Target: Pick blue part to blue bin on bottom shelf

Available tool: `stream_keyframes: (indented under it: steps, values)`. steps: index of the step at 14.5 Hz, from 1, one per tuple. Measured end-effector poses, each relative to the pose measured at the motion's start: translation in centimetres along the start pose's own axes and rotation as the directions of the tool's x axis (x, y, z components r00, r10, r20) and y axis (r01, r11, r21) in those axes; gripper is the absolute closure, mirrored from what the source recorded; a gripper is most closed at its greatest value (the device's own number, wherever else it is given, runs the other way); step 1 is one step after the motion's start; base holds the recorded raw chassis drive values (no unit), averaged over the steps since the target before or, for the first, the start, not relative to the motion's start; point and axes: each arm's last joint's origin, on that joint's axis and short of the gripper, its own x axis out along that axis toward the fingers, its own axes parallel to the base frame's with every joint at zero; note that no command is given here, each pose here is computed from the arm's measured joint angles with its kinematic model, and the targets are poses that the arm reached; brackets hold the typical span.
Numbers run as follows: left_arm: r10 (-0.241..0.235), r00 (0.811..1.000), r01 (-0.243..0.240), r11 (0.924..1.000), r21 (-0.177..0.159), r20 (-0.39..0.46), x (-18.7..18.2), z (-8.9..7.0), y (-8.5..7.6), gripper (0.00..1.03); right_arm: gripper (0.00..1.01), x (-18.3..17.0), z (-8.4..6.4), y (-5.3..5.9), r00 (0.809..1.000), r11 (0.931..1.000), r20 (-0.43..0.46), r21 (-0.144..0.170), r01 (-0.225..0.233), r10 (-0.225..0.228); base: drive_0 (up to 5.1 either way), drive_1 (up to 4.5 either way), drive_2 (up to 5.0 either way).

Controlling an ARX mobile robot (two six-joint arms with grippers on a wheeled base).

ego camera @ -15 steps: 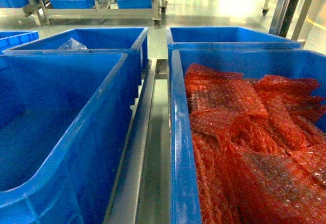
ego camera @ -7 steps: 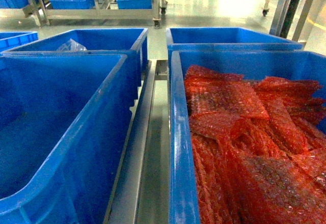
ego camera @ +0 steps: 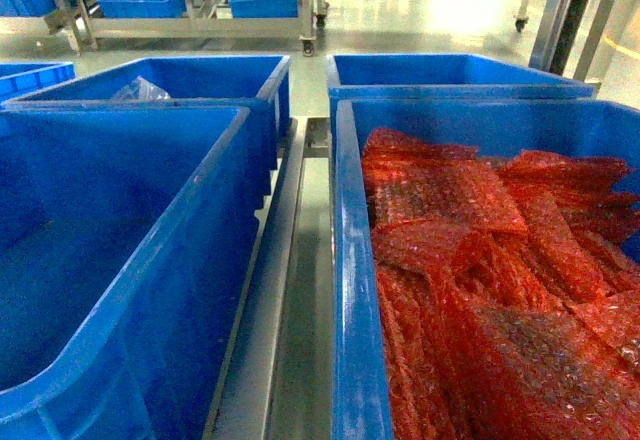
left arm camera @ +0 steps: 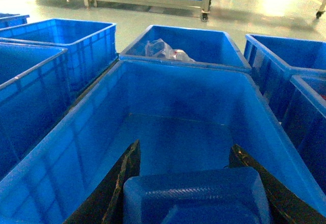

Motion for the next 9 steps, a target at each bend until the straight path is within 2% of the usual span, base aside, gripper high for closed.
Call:
stream_keyframes:
  steps: [9]
  values:
    - [0.000,1.000,0.000,1.0000,0.000,0.000,0.00,0.00,0.00,0.59,0.03,0.00,0.00,0.00,1.000,1.0000,0.000,0.000,0.000,0.000,0.0,0.00,0.0]
